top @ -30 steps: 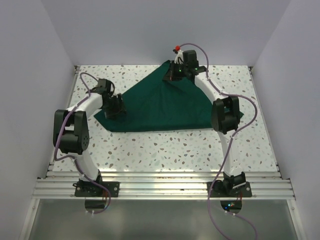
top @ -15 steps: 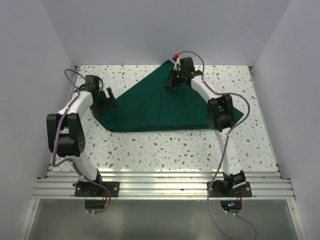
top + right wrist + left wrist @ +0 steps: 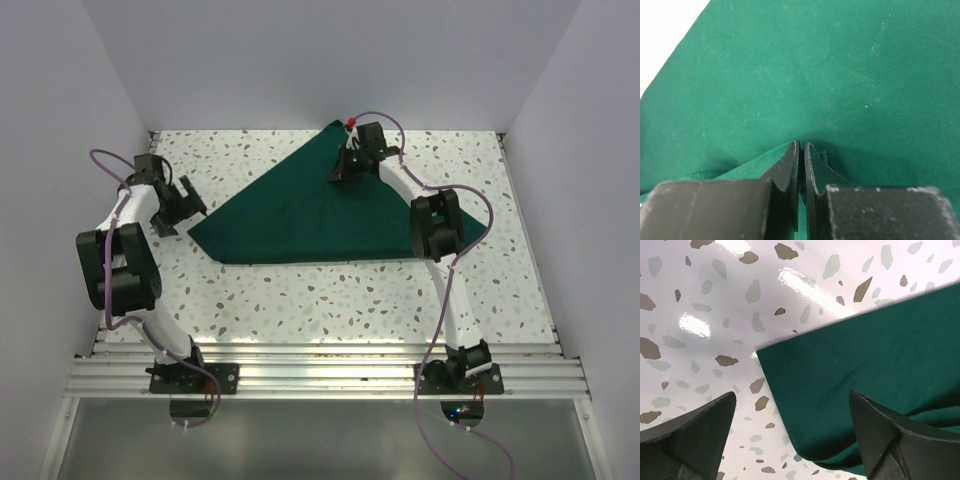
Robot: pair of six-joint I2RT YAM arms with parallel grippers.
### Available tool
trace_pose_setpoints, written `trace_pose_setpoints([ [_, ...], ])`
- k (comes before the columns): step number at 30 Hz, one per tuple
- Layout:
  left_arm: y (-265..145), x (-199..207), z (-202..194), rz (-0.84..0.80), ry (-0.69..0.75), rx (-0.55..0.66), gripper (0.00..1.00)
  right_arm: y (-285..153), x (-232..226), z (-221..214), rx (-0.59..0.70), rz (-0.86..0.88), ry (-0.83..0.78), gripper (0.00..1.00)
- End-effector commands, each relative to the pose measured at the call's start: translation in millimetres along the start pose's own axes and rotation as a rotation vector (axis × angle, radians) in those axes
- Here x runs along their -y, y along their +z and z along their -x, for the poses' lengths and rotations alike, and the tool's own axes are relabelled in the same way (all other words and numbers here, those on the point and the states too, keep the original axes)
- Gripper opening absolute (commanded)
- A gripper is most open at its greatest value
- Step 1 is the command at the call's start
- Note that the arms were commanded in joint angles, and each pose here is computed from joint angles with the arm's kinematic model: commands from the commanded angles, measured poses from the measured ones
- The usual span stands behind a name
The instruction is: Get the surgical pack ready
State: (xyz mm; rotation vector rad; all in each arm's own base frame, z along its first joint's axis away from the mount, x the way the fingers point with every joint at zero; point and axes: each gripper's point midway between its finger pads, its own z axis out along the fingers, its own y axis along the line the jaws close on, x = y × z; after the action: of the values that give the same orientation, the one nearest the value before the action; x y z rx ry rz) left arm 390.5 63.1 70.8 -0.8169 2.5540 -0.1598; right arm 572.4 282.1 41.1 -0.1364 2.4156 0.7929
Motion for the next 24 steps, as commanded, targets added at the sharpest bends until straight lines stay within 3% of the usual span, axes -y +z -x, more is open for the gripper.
trace_pose_setpoints([
  [1, 12, -2, 2, -0.031, 0.01, -0.003, 0.97, -4, -7, 16, 0.037, 0.014, -0.002, 0.04],
  [15, 54, -7, -24, -0.052, -0.007, -0.099, 0.82, -2, -8, 18, 0.039, 0.02, 0.019, 0.1],
  [18, 62, -5, -27, -0.068, -0.005, -0.108, 0.64, -1, -8, 17, 0.036, 0.024, 0.024, 0.1],
  [19, 63, -1, -26, -0.096, -0.004, -0.108, 0.52, -1, -8, 17, 0.035, 0.022, 0.023, 0.11],
  [23, 65, 9, -30, -0.159, -0.002, -0.118, 0.27, 0, -8, 15, 0.03, 0.018, 0.026, 0.12],
  [24, 65, 12, -30, -0.178, 0.001, -0.12, 0.12, 1, -6, 13, 0.026, 0.014, 0.031, 0.12],
])
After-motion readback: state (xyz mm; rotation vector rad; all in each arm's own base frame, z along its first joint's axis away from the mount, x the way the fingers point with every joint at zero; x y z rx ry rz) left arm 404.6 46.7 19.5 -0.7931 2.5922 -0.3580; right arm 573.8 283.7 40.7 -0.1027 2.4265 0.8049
